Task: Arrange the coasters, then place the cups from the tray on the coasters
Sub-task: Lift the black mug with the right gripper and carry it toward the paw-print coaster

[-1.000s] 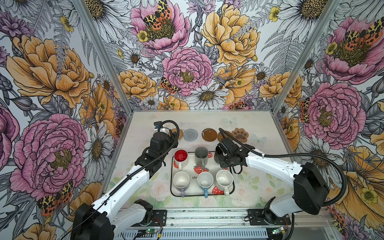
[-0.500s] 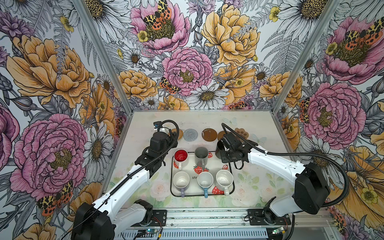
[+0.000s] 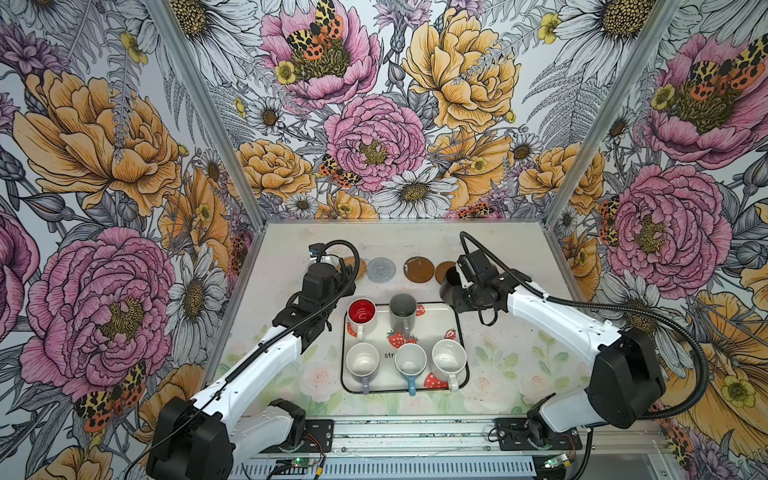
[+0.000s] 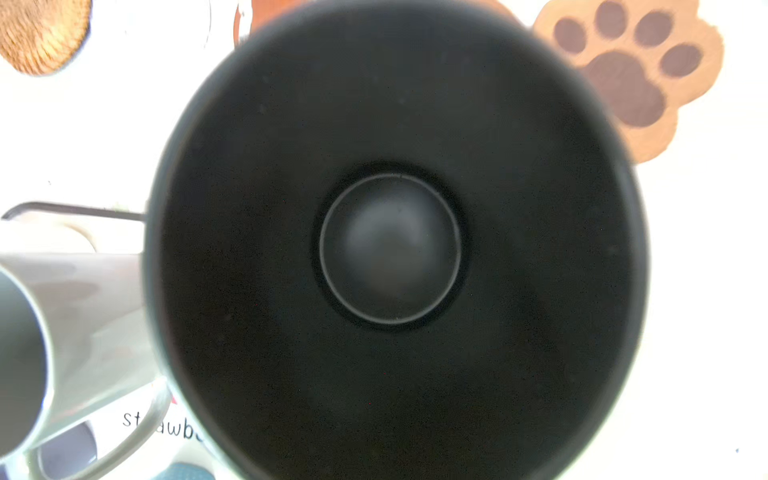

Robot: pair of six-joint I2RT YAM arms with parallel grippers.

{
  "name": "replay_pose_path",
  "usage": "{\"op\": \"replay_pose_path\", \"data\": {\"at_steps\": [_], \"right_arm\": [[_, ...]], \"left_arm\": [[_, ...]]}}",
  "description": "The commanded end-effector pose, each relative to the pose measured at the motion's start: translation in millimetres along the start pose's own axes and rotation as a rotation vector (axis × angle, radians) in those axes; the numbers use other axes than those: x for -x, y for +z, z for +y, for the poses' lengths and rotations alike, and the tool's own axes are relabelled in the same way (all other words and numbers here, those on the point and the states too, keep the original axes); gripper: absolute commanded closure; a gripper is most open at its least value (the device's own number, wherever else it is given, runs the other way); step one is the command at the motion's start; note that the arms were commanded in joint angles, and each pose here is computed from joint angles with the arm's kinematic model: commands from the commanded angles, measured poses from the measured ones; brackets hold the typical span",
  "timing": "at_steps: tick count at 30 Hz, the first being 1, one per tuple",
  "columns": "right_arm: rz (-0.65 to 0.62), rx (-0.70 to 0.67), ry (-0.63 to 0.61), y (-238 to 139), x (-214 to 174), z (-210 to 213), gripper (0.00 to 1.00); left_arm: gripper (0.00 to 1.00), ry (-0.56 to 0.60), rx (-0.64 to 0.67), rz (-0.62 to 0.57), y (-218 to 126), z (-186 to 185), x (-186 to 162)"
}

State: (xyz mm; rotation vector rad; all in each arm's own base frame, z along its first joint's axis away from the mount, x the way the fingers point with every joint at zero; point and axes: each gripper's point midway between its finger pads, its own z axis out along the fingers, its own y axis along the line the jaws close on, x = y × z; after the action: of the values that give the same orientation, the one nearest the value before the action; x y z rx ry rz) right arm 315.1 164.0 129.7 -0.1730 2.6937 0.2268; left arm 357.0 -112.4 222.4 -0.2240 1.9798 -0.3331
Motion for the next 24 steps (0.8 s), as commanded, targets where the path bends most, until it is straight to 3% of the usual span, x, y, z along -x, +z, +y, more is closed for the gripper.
{"op": "replay_pose_path", "data": {"at_steps": [1,11,24], "right_arm": [[-0.137,0.043,-0.016,-26.4,42.8,2.9,1.0],[-0.17,-0.013,0.031,-31.6,77.4,-41.4,1.0],[-0.14,-0.073,0.095,-6.7,114.4,-93.2,1.0]], "left_arm": [[0.44,-0.029,-0.017,-0.012,1.6,-0.5,2.6],[0.44,-0.035,-0.007,-0.007,2.9,6.1,1.0],[0.44,-0.054,-0.017,0.005,14.6,12.3,0.8]]}}
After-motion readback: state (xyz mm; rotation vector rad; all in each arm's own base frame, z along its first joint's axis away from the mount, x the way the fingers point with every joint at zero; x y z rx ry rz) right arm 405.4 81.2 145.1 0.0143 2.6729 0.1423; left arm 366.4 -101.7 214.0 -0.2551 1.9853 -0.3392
